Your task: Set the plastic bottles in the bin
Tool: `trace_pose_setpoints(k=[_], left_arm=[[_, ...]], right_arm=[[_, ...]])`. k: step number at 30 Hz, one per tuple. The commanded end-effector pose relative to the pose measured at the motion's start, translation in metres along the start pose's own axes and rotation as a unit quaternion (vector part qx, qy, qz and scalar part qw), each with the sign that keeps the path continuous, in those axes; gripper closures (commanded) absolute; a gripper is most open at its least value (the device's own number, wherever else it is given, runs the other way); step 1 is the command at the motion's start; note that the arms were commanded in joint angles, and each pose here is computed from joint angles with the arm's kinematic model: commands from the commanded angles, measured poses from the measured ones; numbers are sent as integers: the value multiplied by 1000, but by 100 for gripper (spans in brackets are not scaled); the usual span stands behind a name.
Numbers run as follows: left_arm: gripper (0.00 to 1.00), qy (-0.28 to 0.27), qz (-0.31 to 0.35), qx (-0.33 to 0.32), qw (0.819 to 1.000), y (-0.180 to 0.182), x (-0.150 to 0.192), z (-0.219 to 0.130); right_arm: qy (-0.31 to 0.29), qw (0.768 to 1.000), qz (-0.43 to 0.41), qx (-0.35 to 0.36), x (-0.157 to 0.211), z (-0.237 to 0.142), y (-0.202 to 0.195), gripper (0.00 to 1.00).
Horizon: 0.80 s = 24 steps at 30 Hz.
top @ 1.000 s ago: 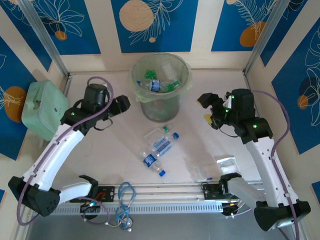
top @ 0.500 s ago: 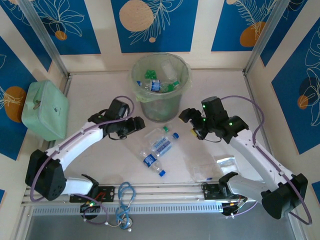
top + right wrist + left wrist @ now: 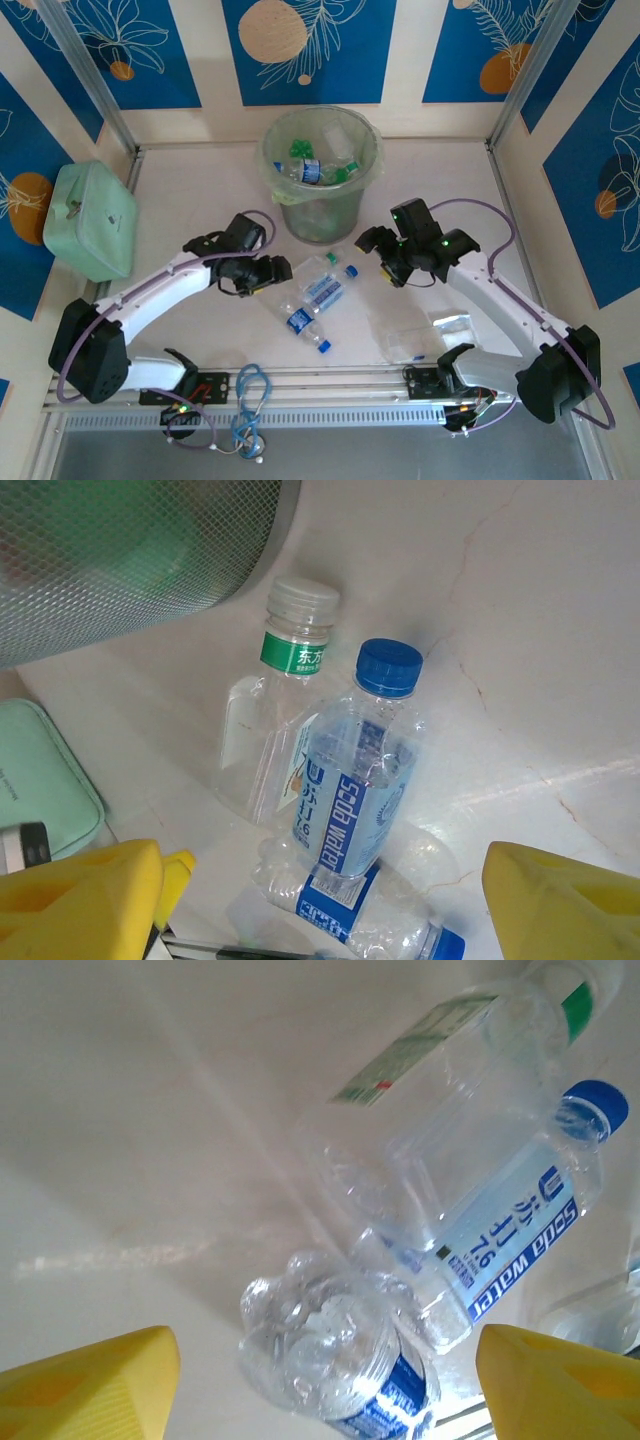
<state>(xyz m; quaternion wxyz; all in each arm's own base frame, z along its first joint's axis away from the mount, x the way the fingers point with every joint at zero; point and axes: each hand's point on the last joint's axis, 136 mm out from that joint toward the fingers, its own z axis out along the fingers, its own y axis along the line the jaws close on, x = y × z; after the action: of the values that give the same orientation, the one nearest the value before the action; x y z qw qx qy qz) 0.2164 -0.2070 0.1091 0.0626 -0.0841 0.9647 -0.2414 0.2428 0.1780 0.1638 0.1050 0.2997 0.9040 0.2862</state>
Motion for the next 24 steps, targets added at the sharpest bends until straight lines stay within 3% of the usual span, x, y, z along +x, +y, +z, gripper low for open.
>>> trace_pose_setpoints(k=[1, 10, 24], left_arm=[[21, 38, -33, -10, 999, 5, 22, -6], [19, 125, -50, -25, 991, 6, 46, 15], [15, 141, -114, -30, 983, 5, 56, 42]], right_arm=[[2, 1000, 5, 12, 2, 1, -3, 17], [5, 1000, 10, 22, 1, 6, -5, 17], [11, 1000, 8, 20, 0, 0, -10, 17]])
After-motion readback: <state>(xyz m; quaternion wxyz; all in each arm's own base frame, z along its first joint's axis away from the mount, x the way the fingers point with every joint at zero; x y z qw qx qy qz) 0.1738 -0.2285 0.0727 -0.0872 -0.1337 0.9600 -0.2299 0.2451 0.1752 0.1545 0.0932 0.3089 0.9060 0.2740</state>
